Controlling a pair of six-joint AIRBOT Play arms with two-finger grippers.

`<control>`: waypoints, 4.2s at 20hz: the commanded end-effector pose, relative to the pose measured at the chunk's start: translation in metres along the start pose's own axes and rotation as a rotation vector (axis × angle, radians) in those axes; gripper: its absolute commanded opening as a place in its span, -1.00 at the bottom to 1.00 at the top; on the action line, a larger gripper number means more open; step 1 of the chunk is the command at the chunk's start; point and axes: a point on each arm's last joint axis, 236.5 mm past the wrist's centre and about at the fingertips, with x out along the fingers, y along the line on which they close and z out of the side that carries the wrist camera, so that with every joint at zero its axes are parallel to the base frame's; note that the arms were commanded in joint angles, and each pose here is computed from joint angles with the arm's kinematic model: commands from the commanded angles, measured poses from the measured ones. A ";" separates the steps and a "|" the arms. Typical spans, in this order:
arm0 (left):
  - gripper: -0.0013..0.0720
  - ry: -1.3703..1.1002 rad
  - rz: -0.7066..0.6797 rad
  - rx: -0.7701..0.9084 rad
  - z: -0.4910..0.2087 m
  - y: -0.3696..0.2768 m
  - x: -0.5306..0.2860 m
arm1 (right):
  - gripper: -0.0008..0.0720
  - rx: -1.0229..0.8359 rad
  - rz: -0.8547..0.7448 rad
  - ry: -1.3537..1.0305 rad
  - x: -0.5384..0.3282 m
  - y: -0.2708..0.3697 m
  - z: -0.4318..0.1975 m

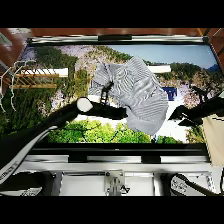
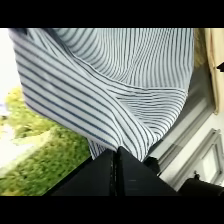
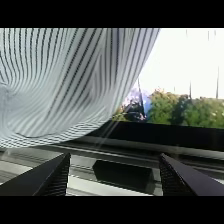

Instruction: Fold the shirts.

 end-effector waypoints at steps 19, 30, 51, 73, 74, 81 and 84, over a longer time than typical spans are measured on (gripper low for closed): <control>-0.86 -0.646 0.336 0.341 0.060 -0.032 -0.362 | 0.86 -0.162 0.130 -0.292 -0.093 0.091 0.062; -0.85 -0.435 0.529 0.316 0.010 0.010 -0.369 | 0.86 -0.154 0.136 -0.216 -0.003 0.139 0.102; -0.85 -0.661 0.436 0.372 0.010 -0.039 -0.411 | 0.80 0.299 0.407 -0.183 0.177 0.186 0.183; -0.85 -1.170 0.464 0.507 0.097 -0.141 -0.556 | -0.79 -0.495 -0.084 -1.464 -0.436 0.238 0.004; -0.85 -1.142 0.475 0.515 0.090 -0.141 -0.556 | -0.79 -0.504 -0.108 -1.500 -0.447 0.238 -0.020; -0.85 -1.341 0.404 0.658 0.043 -0.196 -0.613 | -0.79 -0.479 -0.179 -1.532 -0.455 0.226 -0.108; -0.86 -1.433 0.300 0.688 0.028 -0.223 -0.631 | -0.79 -0.466 -0.119 -1.580 -0.463 0.235 -0.122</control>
